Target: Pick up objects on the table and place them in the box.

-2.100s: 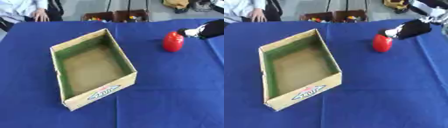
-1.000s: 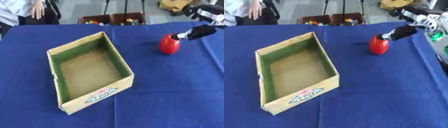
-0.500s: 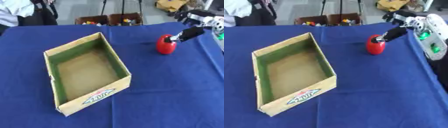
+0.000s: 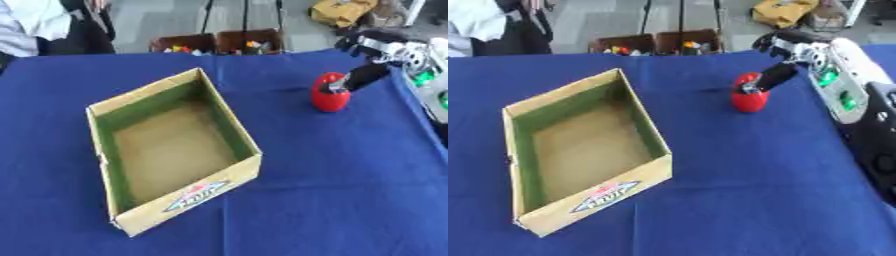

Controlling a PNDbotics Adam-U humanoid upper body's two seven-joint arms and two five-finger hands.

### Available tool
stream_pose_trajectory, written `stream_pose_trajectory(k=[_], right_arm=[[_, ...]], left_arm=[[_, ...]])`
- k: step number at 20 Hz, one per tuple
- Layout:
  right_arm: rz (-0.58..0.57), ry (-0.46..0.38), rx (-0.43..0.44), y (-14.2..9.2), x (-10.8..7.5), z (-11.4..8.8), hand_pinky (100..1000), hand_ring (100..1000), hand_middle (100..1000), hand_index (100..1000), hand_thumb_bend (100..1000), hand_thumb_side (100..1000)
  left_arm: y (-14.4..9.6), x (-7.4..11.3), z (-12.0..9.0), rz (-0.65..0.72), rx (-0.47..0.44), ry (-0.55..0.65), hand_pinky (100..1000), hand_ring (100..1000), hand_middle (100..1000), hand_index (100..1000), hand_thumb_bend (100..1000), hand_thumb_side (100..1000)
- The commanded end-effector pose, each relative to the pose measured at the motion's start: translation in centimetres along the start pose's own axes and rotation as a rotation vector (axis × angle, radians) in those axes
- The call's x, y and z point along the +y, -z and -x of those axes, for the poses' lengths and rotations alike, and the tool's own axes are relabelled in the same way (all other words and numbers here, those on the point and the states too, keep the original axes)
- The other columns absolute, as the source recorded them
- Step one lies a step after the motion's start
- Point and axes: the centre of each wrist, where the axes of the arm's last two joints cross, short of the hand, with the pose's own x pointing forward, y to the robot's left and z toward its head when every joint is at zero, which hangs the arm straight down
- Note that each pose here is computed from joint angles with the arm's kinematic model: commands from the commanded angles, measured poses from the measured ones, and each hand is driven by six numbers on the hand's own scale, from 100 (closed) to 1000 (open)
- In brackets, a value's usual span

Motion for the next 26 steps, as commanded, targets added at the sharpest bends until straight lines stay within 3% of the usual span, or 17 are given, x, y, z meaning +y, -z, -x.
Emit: stream_pose_trajectory(k=[1, 14, 26], right_arm=[[0.016, -0.041, 0.007, -0.3, -1.4, -0.1, 789, 847, 868, 951, 594, 420], [-0.066, -0.090, 0.058, 0.3, -0.3, 0.1, 760, 839, 866, 924, 567, 379], [-0.127, -0.016, 0.053, 0.9, 0.6, 0.4, 645, 750, 811, 908, 551, 325]], left_arm=[[0.7, 0.2, -0.8, 0.004, -0.039, -0.003, 616, 782, 797, 874, 100, 824], [0.7, 0.1, -0.8, 0.006, -0.038, -0.009, 611, 781, 795, 869, 100, 823], [0.8, 0.1, -0.8, -0.006, -0.037, -0.011, 610, 783, 795, 865, 100, 820]])
